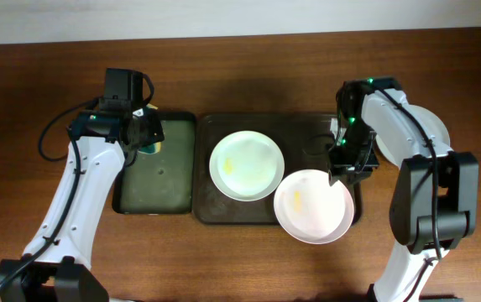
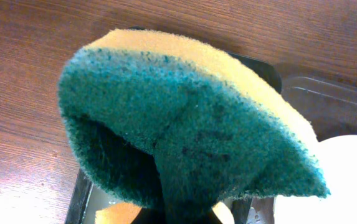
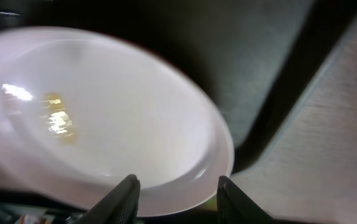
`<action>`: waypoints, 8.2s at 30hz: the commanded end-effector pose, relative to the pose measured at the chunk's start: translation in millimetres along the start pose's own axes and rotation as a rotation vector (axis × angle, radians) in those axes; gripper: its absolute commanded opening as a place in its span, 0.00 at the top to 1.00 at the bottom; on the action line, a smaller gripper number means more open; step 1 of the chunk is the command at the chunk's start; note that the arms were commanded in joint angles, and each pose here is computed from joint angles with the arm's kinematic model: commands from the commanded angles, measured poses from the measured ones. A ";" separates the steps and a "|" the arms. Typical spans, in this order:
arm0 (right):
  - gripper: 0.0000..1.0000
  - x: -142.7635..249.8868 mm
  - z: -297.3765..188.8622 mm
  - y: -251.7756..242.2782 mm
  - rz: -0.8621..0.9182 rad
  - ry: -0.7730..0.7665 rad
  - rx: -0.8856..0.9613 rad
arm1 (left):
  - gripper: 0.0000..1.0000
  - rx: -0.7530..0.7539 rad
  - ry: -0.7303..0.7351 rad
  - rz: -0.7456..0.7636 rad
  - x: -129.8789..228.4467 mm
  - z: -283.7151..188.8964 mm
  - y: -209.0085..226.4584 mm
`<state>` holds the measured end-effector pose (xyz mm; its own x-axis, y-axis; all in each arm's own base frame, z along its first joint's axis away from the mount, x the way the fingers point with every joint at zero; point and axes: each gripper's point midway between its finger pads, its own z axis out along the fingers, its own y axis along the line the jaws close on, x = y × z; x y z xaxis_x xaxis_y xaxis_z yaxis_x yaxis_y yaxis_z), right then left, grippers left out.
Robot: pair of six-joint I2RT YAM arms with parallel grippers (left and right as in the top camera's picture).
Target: Clean dirty plates on tray and stack at the side
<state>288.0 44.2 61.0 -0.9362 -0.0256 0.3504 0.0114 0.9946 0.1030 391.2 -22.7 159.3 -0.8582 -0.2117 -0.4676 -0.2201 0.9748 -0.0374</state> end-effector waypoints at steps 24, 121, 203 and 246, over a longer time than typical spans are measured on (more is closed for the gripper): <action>0.85 35.1 42.4 -35.5 0.178 0.111 0.178 | 1.00 0.002 0.015 0.016 3.1 0.5 0.7; 0.55 -59.0 5.9 108.5 0.065 -0.631 -0.116 | 1.00 0.064 0.003 0.093 0.7 1.8 -15.6; 0.96 -84.0 33.9 117.0 0.047 -0.614 -0.143 | 1.00 0.145 0.439 0.366 140.1 157.8 -155.9; 0.96 -81.5 35.0 120.6 0.040 -0.598 -0.164 | 1.00 0.698 0.516 0.251 109.6 95.3 -244.2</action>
<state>357.7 164.8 16.0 -0.9622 0.1348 -0.2365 0.0747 0.9662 0.2466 404.2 -224.4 11.7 -0.9801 0.1338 -0.1466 0.1744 0.9331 -0.3145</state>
